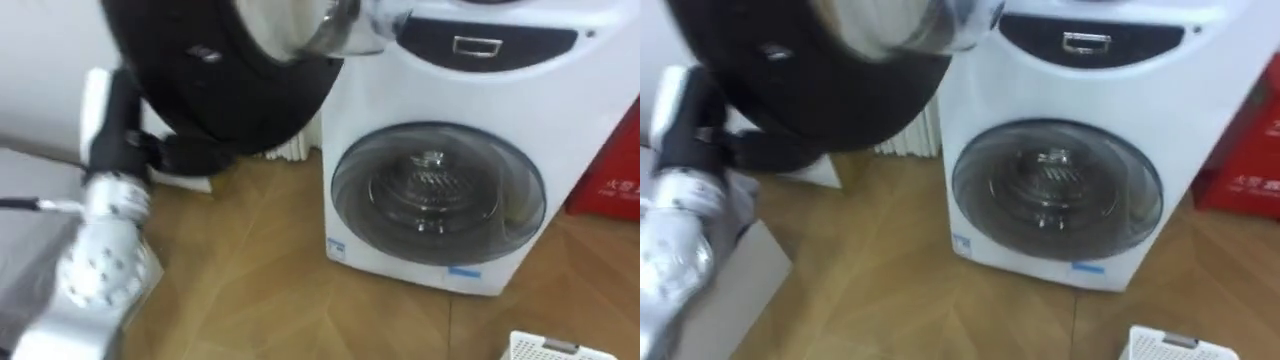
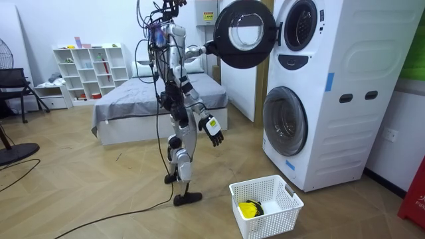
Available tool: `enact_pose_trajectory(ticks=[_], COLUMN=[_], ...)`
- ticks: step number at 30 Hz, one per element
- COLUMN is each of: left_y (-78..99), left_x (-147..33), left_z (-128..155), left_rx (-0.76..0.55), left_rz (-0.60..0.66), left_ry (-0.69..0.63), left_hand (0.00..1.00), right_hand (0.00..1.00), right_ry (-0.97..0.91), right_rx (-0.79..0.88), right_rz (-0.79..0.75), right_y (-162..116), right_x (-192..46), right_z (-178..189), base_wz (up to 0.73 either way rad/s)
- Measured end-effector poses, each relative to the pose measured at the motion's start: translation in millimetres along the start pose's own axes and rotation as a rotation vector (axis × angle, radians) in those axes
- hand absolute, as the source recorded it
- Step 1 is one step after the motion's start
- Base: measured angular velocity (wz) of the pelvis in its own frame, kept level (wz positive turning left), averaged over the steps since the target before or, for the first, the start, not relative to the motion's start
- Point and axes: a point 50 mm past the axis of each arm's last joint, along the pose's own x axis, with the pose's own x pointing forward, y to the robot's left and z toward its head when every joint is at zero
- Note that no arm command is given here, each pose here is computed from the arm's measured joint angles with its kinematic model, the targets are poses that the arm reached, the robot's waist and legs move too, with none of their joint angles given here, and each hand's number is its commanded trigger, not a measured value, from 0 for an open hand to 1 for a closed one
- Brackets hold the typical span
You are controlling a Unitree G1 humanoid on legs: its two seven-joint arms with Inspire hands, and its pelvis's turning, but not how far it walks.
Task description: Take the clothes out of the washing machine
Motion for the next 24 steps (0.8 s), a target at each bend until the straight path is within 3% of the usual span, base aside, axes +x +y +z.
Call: enact_pose_trajectory(ticks=[2, 4, 6, 8, 11, 17, 24], left_y=[-31.9, -46.6, -61.4, -92.2, -122.9, -150.6, -176.4], left_x=[-5.1, -8.6, -14.6, -29.8, -48.8, -72.9, -95.2], left_z=[9, 12, 13, 7, -2, -23, -39], left_rx=[-0.125, -0.213, -0.246, -0.281, -0.291, -0.298, -0.319], left_rz=[-0.152, -0.234, -0.364, -0.588, -0.813, -1.065, -1.249], left_ry=[-0.066, -0.078, -0.108, -0.095, -0.059, 0.036, 0.124], left_hand=[0.00, 0.00, 0.00, 0.00, 0.00, 0.00, 0.00], right_hand=[0.00, 0.00, 0.00, 0.00, 0.00, 0.00, 0.00], right_ry=[-0.033, -0.054, -0.049, -0.055, -0.081, -0.090, -0.098], right_rx=[-0.020, -0.021, -0.005, 0.037, 0.019, 0.012, 0.039], right_rz=[0.035, 0.054, 0.069, 0.079, 0.097, 0.117, 0.116], right_y=[8, 14, 18, 20, 25, 28, 30], right_x=[5, 5, 4, 5, 5, 8, 7], right_z=[15, 19, 17, 18, 22, 29, 29], base_wz=[-0.39, -0.59, -0.25, -0.26, -0.35, -0.07, -0.14])
